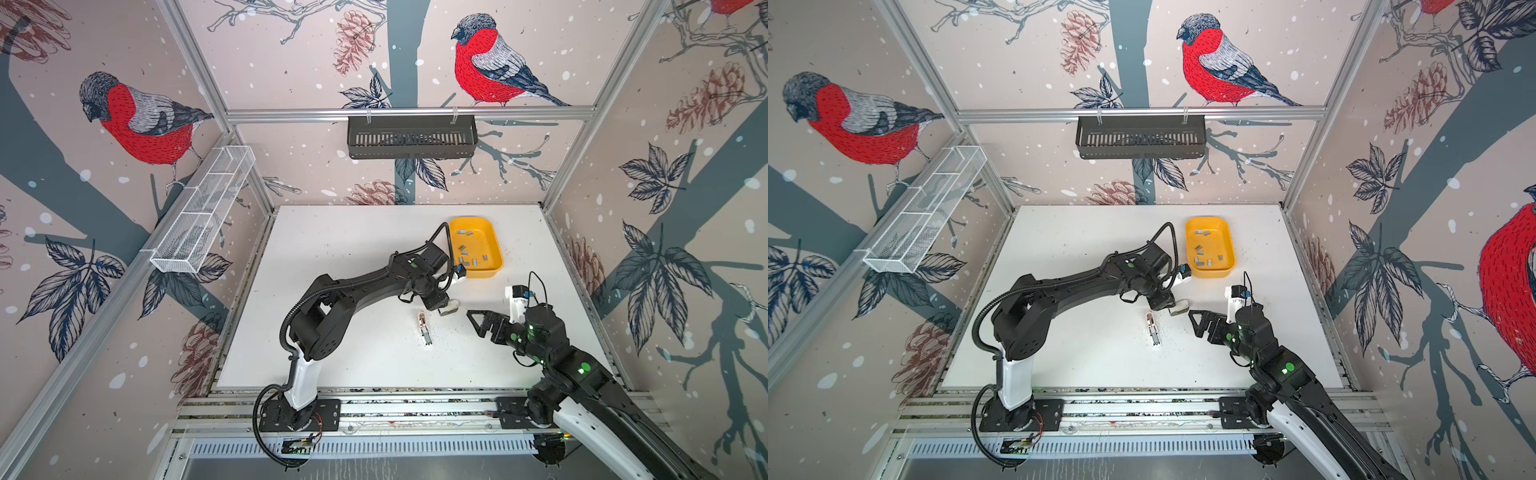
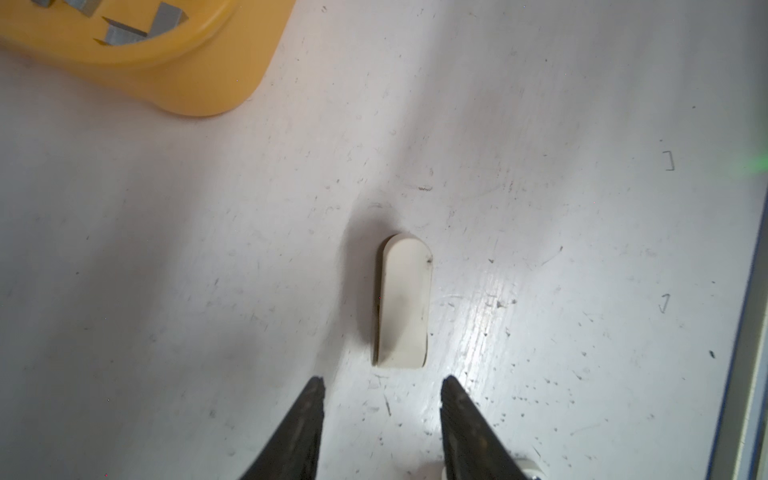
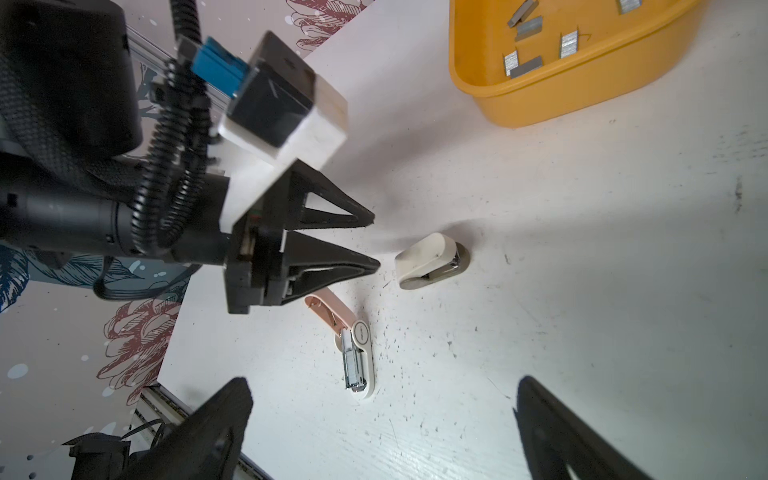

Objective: Load the staples into the stapler
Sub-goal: 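Lower the beige stapler onto the table with the left gripper while the right withdraws, then move the left gripper to the pink stapler and grasp its open top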

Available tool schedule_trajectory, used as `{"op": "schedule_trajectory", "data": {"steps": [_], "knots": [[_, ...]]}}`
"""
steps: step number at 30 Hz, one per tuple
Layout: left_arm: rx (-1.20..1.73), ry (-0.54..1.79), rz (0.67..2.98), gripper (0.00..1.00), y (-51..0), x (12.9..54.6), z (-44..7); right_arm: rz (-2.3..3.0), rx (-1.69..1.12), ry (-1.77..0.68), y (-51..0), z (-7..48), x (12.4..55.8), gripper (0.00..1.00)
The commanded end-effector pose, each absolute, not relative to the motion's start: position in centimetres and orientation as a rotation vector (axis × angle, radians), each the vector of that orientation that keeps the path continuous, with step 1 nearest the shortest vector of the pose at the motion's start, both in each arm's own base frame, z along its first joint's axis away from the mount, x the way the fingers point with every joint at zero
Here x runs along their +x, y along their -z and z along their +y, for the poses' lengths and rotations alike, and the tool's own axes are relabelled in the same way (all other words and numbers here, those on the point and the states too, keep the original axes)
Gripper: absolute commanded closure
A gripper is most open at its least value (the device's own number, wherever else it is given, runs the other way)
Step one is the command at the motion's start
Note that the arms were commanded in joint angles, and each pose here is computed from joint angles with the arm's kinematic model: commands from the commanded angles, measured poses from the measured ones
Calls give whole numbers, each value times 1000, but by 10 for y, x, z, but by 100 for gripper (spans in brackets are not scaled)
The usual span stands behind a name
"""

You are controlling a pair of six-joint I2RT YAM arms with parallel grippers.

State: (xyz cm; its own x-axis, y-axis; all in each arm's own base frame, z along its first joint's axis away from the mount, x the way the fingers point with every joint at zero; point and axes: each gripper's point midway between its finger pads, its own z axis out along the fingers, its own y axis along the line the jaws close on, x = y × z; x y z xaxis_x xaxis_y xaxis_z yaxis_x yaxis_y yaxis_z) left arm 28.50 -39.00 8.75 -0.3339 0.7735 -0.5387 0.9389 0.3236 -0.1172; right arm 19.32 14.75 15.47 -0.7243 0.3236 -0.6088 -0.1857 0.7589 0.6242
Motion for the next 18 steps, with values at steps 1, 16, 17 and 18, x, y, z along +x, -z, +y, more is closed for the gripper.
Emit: {"op": "schedule_trajectory", "data": {"steps": [1, 16, 17, 18], "knots": [[1545, 737, 2246, 53, -93, 262, -380, 2178, 94, -907, -162, 150, 196, 0], [1506, 877, 2352, 49, -83, 241, -346, 2178, 92, -910, -160, 150, 195, 1], [1507, 880, 2355, 49, -83, 240, -345, 2179, 92, -910, -159, 150, 195, 1], [1510, 882, 2358, 50, -82, 239, -345, 2179, 92, -911, -160, 150, 195, 1]]}}
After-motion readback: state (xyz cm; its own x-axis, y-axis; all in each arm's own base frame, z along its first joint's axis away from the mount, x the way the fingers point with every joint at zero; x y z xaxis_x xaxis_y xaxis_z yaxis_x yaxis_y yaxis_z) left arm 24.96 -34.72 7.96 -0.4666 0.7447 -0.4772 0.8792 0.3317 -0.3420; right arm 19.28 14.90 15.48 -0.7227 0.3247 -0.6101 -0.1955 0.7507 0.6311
